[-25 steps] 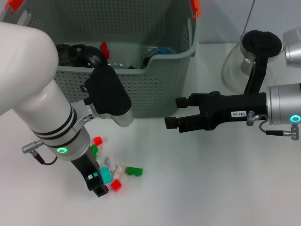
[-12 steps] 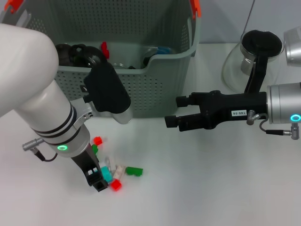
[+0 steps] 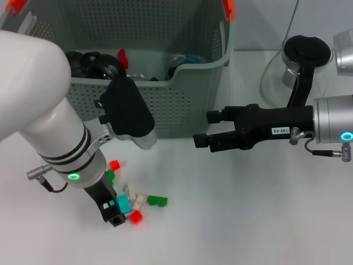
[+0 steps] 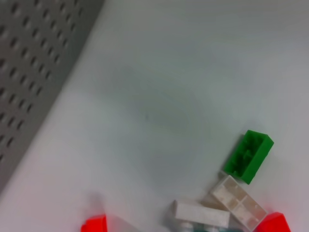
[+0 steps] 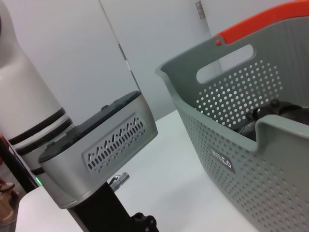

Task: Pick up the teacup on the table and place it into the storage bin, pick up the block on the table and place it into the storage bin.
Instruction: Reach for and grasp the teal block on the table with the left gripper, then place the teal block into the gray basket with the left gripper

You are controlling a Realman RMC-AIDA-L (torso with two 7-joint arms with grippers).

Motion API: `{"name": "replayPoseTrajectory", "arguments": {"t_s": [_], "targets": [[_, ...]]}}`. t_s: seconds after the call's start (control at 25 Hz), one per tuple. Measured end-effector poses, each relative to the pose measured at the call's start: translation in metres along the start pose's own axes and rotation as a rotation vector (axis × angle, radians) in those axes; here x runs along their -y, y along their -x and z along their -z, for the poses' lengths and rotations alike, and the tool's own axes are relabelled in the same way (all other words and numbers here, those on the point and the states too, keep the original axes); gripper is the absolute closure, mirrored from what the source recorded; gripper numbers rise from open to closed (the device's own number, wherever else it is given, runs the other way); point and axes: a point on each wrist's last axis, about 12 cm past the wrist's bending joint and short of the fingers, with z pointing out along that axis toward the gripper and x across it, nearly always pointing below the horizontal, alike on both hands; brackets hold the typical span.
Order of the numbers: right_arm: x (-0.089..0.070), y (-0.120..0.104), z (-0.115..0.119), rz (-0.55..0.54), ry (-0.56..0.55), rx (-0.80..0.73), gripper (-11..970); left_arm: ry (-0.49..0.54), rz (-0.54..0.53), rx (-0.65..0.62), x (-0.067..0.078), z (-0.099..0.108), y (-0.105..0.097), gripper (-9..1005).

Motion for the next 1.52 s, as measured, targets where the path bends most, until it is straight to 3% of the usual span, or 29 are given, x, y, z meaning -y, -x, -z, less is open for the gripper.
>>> {"name": "replayPoseTrajectory", "arguments": {"t_s": [0.72,0.88,1.04,1.2,1.36,1.4,1.52], "targets": [[0.0,0.0,0.0,0.0,0.001,0.0,20,0.003,0.009,-0.002,0.0,0.001,0.0,563],[0.0,0.0,0.0,0.002,0.003,-0.001,20,0.013,0.023,0.004,-0.001,0.009,-0.003,599],[0.0,0.001,0.002,0.004,0.004,-0.002,20,0.025,0.077,0.04,-0.002,0.032,-0.017,598],[0.001,0.002,0.003,0.011,0.003,-0.003,19,0.013,0.139,0.179,-0.003,0.071,-0.034,598],[0.0,0.004,0.003,0.019,0.008,-0.005,18,0.005,0.166,0.444,-0.017,0.125,-0.044,597],[0.0,0.004,0.003,0.02,0.01,-0.006,18,0.03,0.162,0.535,-0.024,0.143,-0.044,596],[-0.002,0.004,0.003,0.017,0.021,-0.012,18,0.1,0.157,0.676,-0.041,0.172,-0.044,591]]}}
